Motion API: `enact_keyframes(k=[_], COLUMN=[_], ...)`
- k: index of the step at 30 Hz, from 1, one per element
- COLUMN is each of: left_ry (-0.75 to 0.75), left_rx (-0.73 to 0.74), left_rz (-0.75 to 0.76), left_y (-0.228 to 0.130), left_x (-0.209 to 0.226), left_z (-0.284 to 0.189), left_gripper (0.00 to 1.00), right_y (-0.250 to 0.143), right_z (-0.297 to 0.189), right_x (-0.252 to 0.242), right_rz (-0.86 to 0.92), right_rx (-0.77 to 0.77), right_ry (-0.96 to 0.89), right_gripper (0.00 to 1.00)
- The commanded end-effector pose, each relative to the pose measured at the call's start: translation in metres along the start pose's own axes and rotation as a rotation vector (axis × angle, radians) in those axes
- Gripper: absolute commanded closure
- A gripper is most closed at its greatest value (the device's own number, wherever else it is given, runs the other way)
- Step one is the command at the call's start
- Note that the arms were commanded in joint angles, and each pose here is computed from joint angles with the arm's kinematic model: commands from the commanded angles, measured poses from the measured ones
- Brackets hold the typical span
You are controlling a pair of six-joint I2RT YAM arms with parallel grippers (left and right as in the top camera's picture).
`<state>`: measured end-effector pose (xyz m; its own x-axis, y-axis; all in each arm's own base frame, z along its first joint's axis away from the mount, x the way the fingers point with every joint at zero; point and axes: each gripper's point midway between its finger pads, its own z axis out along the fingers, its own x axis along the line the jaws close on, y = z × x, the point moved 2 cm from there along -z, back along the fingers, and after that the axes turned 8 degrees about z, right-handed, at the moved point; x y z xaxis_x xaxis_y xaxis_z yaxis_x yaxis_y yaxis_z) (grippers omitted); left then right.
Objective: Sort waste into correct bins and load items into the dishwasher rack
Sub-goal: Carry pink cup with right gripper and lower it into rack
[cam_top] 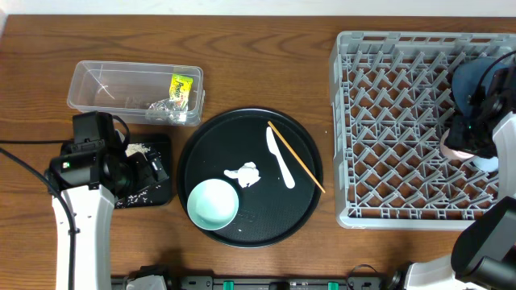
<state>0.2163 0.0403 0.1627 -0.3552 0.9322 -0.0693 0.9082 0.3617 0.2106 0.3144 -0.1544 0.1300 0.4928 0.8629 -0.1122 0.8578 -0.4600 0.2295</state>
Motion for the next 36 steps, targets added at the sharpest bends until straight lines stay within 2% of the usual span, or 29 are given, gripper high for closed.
enact_keyframes(k=[1, 6, 11, 23, 36], left_ry=[0.018, 0.018, 0.018, 0.019, 0.020], left_rx=[-0.013, -0.013, -0.013, -0.010, -0.001], left_rz=[-0.018, -0.018, -0.018, -0.018, -0.018], left_y=[0.003, 0.003, 0.003, 0.002, 0.000], left_x=[0.004, 0.004, 0.004, 0.004, 0.004], left_z=[-0.003, -0.003, -0.003, -0.003, -0.003], left_gripper=[0.01, 0.01, 0.01, 0.01, 0.01], right_y=[0.004, 0.010, -0.002, -0.020, -0.016], right_z=[-0.009, -0.033, -0.045, -0.045, -0.044], right_x=[-0.002, 0.004, 0.002, -0.006, -0.019], right_rz=[0.020, 0.026, 0.023, 0.075, 0.166], right_rx=[-0.022, -0.073, -0.050, 0.031, 0.006], right_ry=[0.015, 0.073, 0.074, 0.026, -0.059], right_gripper=[0.75, 0.76, 0.74, 0.74, 0.74])
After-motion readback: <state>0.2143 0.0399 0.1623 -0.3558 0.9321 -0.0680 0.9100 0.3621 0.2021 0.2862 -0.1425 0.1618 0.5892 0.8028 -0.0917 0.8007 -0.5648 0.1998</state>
